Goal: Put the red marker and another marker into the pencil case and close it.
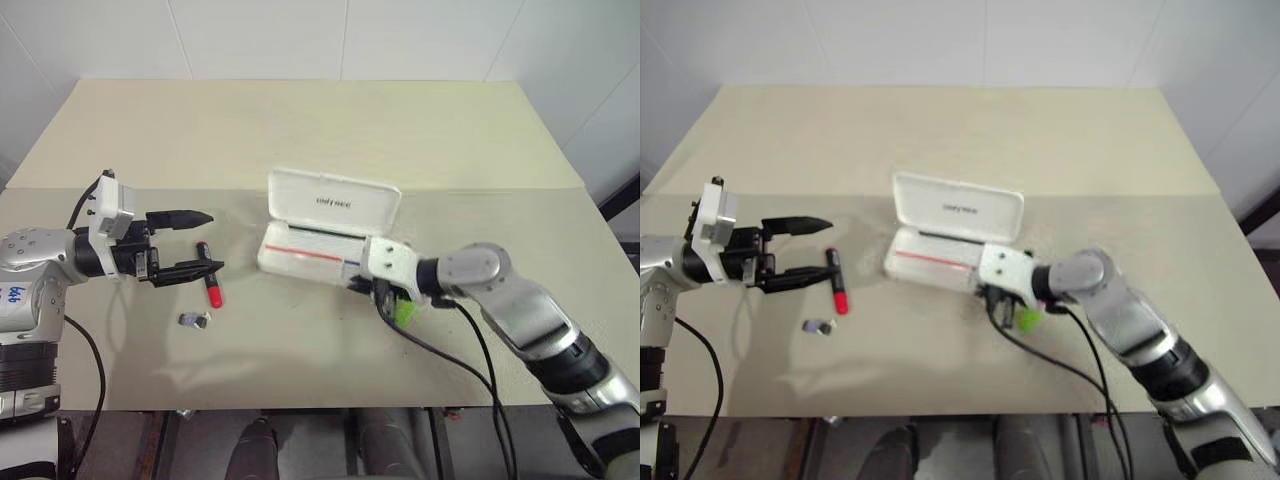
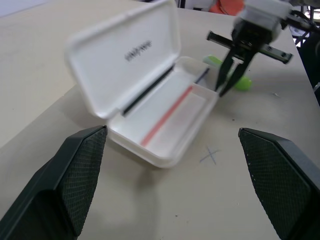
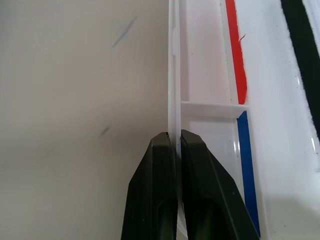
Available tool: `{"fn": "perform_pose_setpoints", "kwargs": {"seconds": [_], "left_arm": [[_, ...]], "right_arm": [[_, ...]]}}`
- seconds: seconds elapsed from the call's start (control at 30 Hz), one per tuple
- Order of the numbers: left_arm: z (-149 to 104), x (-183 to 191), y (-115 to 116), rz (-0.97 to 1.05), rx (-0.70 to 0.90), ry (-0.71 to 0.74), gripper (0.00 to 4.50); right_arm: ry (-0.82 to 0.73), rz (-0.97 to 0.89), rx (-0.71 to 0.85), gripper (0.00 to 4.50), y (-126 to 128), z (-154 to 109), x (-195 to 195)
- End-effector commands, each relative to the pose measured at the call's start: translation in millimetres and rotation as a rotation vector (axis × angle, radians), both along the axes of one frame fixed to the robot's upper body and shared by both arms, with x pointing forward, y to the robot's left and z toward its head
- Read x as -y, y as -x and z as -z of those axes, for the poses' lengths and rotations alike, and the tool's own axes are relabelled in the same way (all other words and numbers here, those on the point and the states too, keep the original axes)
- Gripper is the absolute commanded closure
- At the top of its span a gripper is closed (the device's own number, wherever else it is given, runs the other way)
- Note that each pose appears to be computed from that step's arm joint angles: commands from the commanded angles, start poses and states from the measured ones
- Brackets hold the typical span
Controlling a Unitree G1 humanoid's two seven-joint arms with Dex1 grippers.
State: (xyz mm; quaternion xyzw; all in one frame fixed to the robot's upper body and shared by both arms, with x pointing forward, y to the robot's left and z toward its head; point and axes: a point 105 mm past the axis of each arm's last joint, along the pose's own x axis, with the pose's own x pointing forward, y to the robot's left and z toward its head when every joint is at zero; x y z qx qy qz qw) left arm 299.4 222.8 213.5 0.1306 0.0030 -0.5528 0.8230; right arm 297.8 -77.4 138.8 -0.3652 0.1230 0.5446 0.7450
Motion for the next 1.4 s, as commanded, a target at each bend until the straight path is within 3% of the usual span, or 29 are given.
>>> {"fn": "perform_pose_setpoints", "kwargs": {"seconds": [0.03,0.57,0.7,1.0,1.4], "left_arm": [[-12,-5,3,0.01,0.04,-0.013,0.0],[-11,-10,11,-0.006,0.023,-0.031,0.0],[-10,-9,10,-0.006,0.022,-0.029,0.0],[-7,-6,7,-0.018,0.025,-0.015,0.0],[-6,-13,4,-0.253,0.026,0.051,0.0]], "right_arm": [[-0.018,-0.096,0.055,4.47,22,-7,-10],[0.002,-0.174,0.084,4.47,33,13,-13],[0.013,-0.171,0.091,3.3,32,16,-11],[-0.033,-0.179,0.117,0.06,30,2,-8],[-0.243,-0.247,0.108,0.02,40,-30,1]]}}
